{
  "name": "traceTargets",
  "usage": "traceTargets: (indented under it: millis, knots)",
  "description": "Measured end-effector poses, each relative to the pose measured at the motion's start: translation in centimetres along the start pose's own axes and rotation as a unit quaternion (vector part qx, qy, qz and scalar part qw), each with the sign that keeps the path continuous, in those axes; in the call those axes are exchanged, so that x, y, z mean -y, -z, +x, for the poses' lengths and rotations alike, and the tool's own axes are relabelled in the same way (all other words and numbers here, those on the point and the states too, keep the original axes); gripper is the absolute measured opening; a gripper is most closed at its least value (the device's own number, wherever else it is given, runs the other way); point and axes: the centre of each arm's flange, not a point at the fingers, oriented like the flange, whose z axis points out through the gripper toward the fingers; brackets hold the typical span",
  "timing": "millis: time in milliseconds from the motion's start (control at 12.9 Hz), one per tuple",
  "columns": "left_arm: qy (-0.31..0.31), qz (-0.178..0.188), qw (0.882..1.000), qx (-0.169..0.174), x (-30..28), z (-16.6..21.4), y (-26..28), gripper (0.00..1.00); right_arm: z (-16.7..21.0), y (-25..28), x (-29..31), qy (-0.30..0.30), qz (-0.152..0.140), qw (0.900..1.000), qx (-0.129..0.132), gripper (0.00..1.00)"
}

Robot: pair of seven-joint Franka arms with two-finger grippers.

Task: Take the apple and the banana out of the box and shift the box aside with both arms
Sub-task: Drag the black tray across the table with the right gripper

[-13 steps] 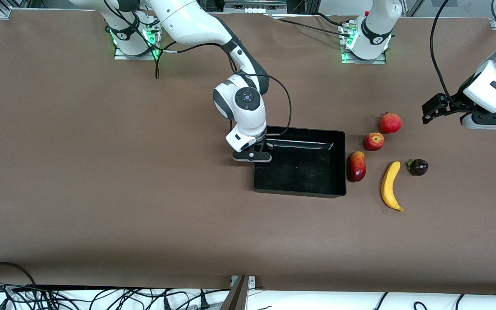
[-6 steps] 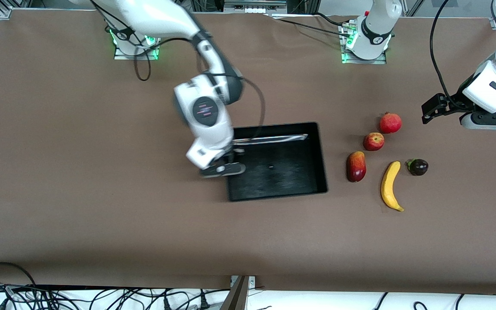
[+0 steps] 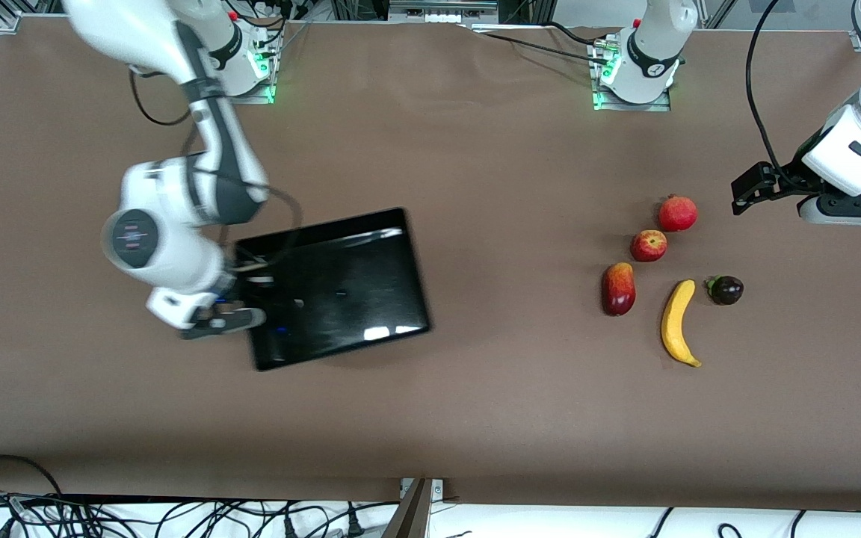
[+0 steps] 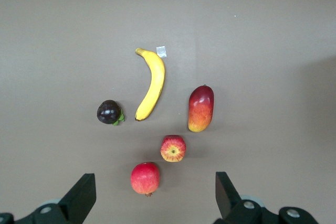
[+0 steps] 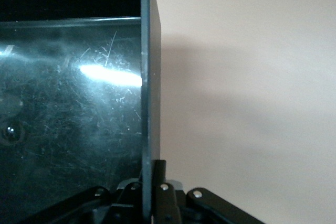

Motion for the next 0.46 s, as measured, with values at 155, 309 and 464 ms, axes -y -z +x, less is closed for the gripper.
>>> traceTargets:
  millis: [155,309,464]
  knots:
    - [0.0,0.0,1.0,0.0,0.0,0.0,0.0,1.0,-1.9,-1.7,-4.4,-0.028,-0.01,1.0,0.008,0.03]
    - [-0.001,0.0,1.0,0.0,-0.1,0.0,0.0,1.0,-3.2,-3.3,-7.3,-0.044,-0.02,0.999,0.007,0.03]
    - [-0.001,0.0,1.0,0.0,-0.1,0.0,0.0,1.0,-4.7,-5.0,-10.5,-0.047,-0.015,0.999,-0.002,0.03]
